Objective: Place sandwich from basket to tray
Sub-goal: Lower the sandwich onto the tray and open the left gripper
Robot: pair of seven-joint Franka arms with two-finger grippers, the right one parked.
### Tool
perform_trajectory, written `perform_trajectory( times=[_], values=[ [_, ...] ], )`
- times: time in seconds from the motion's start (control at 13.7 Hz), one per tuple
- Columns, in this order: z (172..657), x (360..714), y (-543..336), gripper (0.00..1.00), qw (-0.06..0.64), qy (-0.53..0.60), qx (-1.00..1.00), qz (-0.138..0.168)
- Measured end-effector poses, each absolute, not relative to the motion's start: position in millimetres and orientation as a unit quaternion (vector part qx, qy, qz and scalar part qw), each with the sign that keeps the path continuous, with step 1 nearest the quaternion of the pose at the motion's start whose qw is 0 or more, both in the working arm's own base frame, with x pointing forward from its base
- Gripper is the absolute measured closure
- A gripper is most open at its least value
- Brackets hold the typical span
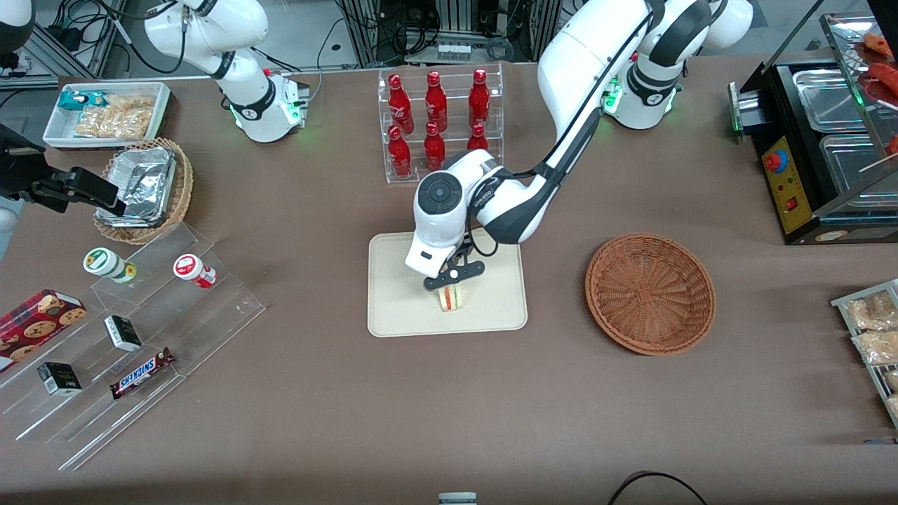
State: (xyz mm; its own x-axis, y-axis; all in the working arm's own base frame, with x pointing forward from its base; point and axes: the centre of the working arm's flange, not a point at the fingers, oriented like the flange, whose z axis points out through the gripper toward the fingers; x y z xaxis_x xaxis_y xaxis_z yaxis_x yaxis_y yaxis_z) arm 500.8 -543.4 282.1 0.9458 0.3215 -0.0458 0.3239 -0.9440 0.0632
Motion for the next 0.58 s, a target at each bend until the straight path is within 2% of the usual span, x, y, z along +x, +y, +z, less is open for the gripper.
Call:
perform_trajectory(
  times=[0.15,0.36,0.58],
  values=[
    [313,501,-542,0.02,0.042,0.163,0.986,-0.009],
    [353,499,-527,0.00,0.014,0.165,0.986,-0.013],
    [370,510,-495,0.00,-0.030,0.168,0.985,-0.025]
  ],
)
